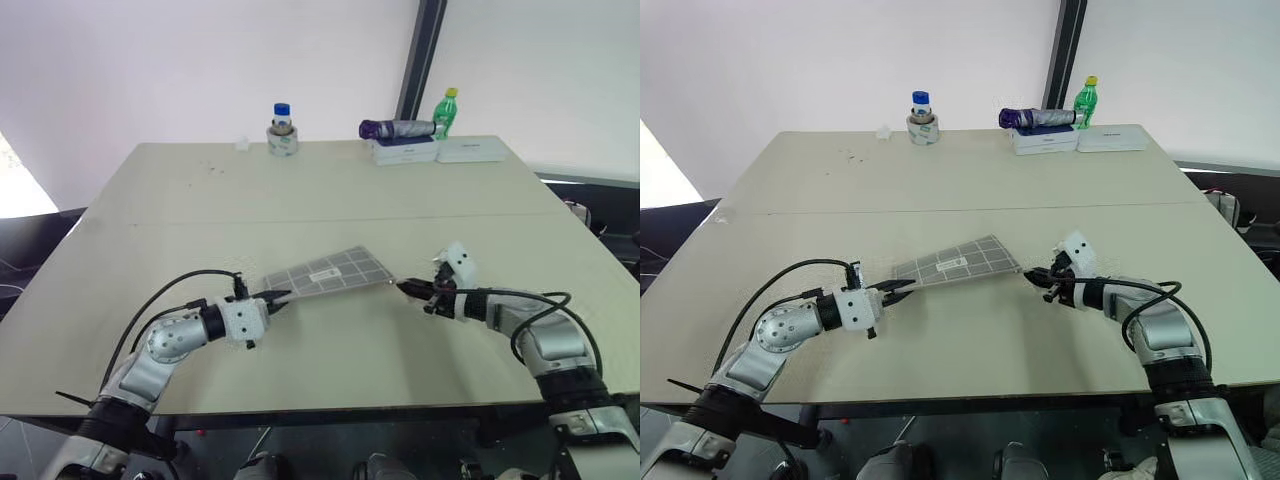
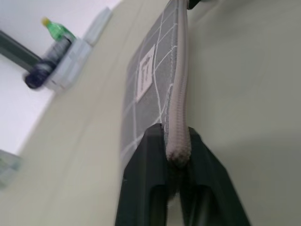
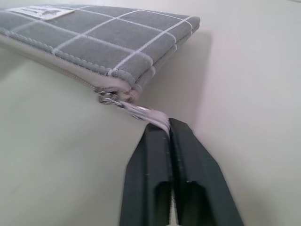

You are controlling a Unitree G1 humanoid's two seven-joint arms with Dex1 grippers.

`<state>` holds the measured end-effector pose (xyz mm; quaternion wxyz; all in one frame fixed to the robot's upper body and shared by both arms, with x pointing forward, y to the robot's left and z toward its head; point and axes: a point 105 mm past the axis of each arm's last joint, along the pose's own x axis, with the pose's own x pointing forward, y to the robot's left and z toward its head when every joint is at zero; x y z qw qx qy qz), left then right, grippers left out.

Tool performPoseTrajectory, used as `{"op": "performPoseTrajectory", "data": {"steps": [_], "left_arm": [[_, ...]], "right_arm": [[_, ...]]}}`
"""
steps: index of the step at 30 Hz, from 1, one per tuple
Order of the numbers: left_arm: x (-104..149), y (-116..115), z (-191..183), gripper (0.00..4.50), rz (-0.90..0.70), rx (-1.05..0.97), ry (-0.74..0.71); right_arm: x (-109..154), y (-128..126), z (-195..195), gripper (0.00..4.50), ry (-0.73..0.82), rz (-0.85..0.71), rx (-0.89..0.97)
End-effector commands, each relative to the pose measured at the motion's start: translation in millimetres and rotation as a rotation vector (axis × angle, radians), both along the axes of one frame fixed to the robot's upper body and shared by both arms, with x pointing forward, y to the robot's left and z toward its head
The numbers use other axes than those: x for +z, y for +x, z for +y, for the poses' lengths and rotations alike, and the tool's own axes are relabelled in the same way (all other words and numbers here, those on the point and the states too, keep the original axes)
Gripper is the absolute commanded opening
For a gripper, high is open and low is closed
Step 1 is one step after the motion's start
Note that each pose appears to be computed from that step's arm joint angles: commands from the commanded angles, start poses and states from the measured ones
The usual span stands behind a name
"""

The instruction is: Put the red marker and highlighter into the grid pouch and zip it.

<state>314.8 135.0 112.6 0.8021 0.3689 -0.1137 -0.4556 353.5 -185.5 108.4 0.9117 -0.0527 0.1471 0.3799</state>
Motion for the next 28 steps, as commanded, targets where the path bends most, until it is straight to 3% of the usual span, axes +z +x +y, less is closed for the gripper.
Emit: {"op": "performPoseTrajectory", "data": {"steps": [1, 4, 10, 14, 20, 22, 28], "left_arm": [[19, 6, 19, 2.16, -0.061, 0.063, -0.045], [17, 1, 42, 3.64, -0.086, 0.122, -0.02], [7, -33, 114, 3.64, -0.009, 0.264, 0.008], [16, -52, 156, 3.64, 0.028, 0.436, -0.119], [18, -67, 177, 3.64, 0.091, 0.578, -0.249], [17, -75, 186, 3.64, 0.113, 0.624, -0.271], [26, -77, 195, 3.64, 0.107, 0.657, -0.271]], "right_arm": [[20, 0, 1, 1.95, -0.003, -0.087, 0.023], [16, -8, -4, 3.42, -0.108, -0.107, 0.083], [18, -11, -52, 3.42, -0.313, -0.147, 0.062], [33, -17, -72, 3.42, -0.258, -0.165, 0.03], [41, -37, -67, 3.42, -0.131, -0.173, 0.103], [38, -49, -70, 3.42, -0.139, -0.184, 0.141], [25, -48, -76, 3.42, -0.175, -0.149, 0.105]]}}
